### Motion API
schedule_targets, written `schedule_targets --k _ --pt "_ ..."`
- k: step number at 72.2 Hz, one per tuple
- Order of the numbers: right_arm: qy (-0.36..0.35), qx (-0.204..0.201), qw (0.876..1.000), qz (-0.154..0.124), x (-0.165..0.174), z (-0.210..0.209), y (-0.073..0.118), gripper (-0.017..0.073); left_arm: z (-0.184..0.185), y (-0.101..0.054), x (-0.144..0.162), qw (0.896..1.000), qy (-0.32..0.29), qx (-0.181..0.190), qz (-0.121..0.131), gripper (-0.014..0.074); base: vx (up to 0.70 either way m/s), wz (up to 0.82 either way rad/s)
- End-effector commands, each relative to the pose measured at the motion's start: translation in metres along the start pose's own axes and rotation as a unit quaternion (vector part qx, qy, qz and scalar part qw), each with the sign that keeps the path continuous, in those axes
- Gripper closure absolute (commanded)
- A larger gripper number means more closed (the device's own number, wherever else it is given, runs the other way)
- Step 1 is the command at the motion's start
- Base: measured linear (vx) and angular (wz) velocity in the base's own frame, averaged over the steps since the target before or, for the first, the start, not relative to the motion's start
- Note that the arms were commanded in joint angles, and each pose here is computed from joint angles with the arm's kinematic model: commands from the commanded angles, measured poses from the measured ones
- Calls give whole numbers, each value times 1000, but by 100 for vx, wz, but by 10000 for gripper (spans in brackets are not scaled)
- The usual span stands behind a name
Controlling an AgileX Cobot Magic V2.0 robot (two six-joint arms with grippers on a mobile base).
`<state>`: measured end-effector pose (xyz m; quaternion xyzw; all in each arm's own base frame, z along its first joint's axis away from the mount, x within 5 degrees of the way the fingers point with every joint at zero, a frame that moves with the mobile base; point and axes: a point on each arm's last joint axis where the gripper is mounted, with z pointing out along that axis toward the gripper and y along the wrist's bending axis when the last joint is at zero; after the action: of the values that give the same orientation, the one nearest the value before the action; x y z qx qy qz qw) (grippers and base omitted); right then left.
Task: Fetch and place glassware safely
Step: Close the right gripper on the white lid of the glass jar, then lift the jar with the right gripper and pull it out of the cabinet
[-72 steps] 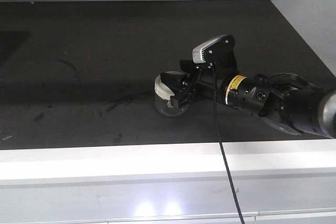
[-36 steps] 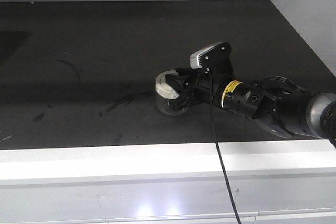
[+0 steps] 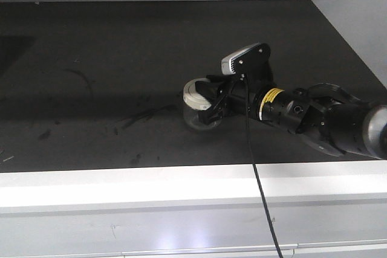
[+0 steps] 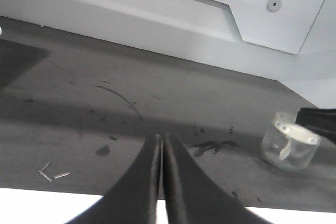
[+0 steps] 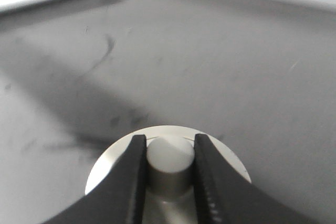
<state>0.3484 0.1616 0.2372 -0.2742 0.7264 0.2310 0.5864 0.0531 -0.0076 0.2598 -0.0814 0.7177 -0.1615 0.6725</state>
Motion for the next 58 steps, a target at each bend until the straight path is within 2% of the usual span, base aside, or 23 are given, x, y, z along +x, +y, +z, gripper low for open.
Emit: schedule_targets --k 1,19,26,36,44,58 --pt "-95 -13 995 -22 -47 -18 6 566 -1 -5 -15 999 -48 14 -9 601 0 0" --pt "-131 -23 990 -50 -77 -42 16 566 -1 -5 -15 999 -48 14 -9 601 0 0" --pt "-139 -52 987 -67 -88 -54 25 566 -1 -5 -15 999 -48 14 -9 601 0 0" --pt "-129 -116 980 -94 -97 -69 42 564 -1 -5 -15 999 -48 14 -9 601 0 0" --pt "-121 -147 978 -89 -97 -80 51 563 -1 -5 -15 999 -48 14 -9 601 0 0" --pt "-118 -175 974 -79 -78 -105 66 563 -1 -5 -15 999 -48 14 -9 601 0 0"
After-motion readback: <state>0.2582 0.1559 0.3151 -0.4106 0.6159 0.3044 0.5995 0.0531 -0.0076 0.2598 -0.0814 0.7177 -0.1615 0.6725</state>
